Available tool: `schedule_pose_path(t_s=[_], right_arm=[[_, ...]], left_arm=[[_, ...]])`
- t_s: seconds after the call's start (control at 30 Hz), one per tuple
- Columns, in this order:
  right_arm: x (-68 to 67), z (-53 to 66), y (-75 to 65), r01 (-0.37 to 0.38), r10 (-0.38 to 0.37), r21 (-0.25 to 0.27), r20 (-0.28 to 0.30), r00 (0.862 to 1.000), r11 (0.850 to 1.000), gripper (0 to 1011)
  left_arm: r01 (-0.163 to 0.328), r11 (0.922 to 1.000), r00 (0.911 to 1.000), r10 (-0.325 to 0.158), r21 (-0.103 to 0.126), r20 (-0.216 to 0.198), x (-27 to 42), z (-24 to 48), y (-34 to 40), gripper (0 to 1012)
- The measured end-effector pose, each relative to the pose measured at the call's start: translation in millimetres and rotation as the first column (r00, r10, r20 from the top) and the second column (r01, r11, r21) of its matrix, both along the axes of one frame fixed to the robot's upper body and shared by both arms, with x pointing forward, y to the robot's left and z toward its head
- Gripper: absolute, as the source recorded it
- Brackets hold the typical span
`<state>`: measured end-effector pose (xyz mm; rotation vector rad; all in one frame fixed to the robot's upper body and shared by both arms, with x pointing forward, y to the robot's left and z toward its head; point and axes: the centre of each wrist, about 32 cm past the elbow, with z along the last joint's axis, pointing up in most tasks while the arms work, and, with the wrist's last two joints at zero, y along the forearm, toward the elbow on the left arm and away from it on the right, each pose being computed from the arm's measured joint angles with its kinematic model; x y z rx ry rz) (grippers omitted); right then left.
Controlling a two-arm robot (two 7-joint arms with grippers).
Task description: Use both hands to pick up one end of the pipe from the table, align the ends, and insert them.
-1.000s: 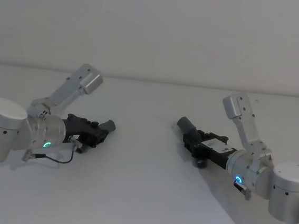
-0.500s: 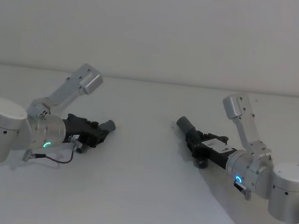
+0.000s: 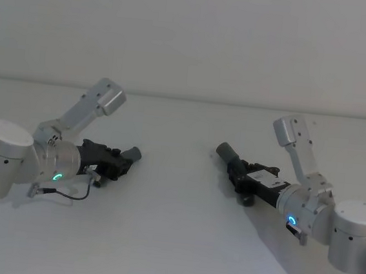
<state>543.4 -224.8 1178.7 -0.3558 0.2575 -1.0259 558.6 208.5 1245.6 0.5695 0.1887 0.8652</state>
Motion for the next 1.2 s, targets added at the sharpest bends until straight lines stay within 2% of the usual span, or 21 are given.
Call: schedule_pose_path(t_s=[0.13,0.37,0.53,0.77,1.03,1.2], right_arm=[[-2.2,-1.5,-0.3,0.002,-0.002,0.007,0.018,1.0,1.0,283],[-7.1,-1.4,-2.1,0.01,-0.013,0.031,0.082,0.997,0.999,284],[-11.9,5.0,-4.1,0.012,-0.021,0.061,0.156,0.987,0.998,284],[-16.6,13.6,-7.4,0.002,-0.021,0.09,0.213,0.977,0.996,284],[-20.7,21.2,-14.3,-0.053,0.027,0.095,0.254,0.967,0.994,284],[-24.4,24.3,-20.4,-0.113,0.089,0.076,0.269,0.959,0.991,284]], left_arm=[[0.0,1.0,1.0,0.0,0.0,0.0,0.0,0.0,0.0,342],[0.0,1.0,1.0,0.0,0.0,0.0,0.0,0.1,0.0,342],[0.0,1.0,1.0,0.0,0.0,0.0,0.0,0.1,0.0,342],[0.0,1.0,1.0,0.0,0.0,0.0,0.0,0.1,0.0,342],[0.0,1.0,1.0,0.0,0.0,0.0,0.0,0.0,0.0,342],[0.0,1.0,1.0,0.0,0.0,0.0,0.0,0.0,0.0,342]])
